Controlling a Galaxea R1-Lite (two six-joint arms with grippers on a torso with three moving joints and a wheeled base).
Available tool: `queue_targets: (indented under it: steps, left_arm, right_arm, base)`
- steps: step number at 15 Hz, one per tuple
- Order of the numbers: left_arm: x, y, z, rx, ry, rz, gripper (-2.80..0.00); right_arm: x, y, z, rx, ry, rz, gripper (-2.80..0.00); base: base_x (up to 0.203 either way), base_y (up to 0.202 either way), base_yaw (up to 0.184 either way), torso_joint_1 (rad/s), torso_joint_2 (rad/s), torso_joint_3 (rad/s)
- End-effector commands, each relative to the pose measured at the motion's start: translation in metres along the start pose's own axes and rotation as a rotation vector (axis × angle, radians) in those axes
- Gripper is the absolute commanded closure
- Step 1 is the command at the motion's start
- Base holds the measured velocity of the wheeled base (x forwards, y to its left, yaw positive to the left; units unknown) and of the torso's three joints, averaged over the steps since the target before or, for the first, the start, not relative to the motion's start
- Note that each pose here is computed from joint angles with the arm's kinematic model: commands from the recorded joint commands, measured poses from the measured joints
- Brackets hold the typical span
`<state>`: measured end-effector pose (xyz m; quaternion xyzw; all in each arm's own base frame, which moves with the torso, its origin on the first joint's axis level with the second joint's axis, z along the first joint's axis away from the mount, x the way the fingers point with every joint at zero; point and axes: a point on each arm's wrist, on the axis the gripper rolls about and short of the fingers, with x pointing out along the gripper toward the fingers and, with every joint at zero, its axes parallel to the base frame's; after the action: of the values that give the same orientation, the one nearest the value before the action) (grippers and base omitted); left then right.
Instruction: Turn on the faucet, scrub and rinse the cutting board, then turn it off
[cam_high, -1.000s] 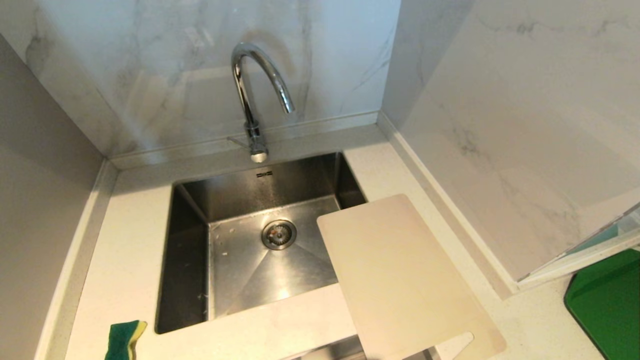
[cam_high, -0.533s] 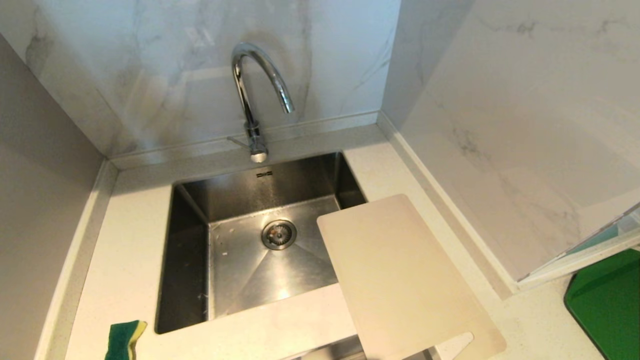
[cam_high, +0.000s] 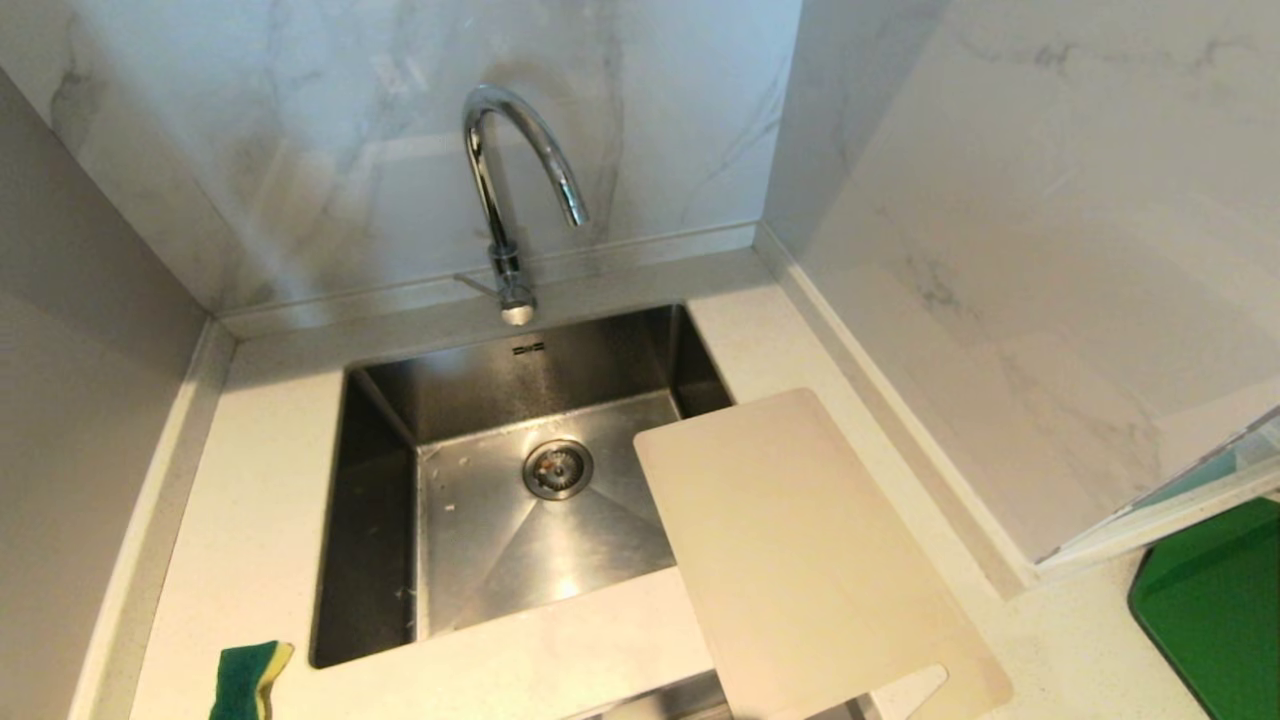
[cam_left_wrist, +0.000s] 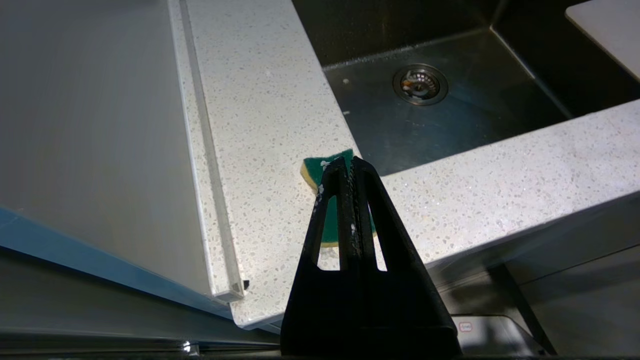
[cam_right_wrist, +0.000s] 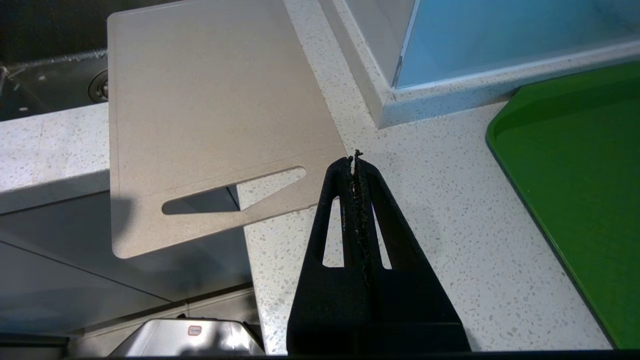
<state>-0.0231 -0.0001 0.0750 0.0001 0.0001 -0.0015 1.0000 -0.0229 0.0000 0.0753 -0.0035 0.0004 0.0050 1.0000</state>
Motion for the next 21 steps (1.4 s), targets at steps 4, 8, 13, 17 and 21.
queue_targets:
  steps: [4, 8, 13, 17, 21]
  left_arm:
    - [0.0004, 0.0000, -0.0004, -0.002, 0.006, 0.000, 0.00]
    - [0.0004, 0.0000, -0.0004, -0.003, 0.006, 0.000, 0.00]
    - [0.0004, 0.0000, -0.0004, -0.003, 0.006, 0.000, 0.00]
    - [0.0004, 0.0000, -0.0004, -0.003, 0.006, 0.000, 0.00]
    - [0.0004, 0.0000, -0.0004, -0.003, 0.006, 0.000, 0.00]
  right_arm:
    - [0.0002, 0.0000, -0.0003, 0.002, 0.002, 0.001, 0.00]
    - [0.0001, 0.0000, -0.0001, 0.002, 0.001, 0.001, 0.00]
    - [0.0001, 0.0000, -0.0003, 0.002, 0.002, 0.001, 0.00]
    - [0.0001, 0.0000, -0.0001, 0.002, 0.001, -0.001, 0.00]
    - [0.0001, 0.0000, 0.0000, 0.004, 0.001, -0.001, 0.00]
  base:
    - [0.000, 0.000, 0.000, 0.000, 0.00, 0.000]
    - [0.000, 0.000, 0.000, 0.000, 0.00, 0.000]
    - [0.000, 0.000, 0.000, 0.000, 0.00, 0.000]
    - [0.000, 0.000, 0.000, 0.000, 0.00, 0.000]
    - [0.000, 0.000, 0.000, 0.000, 0.00, 0.000]
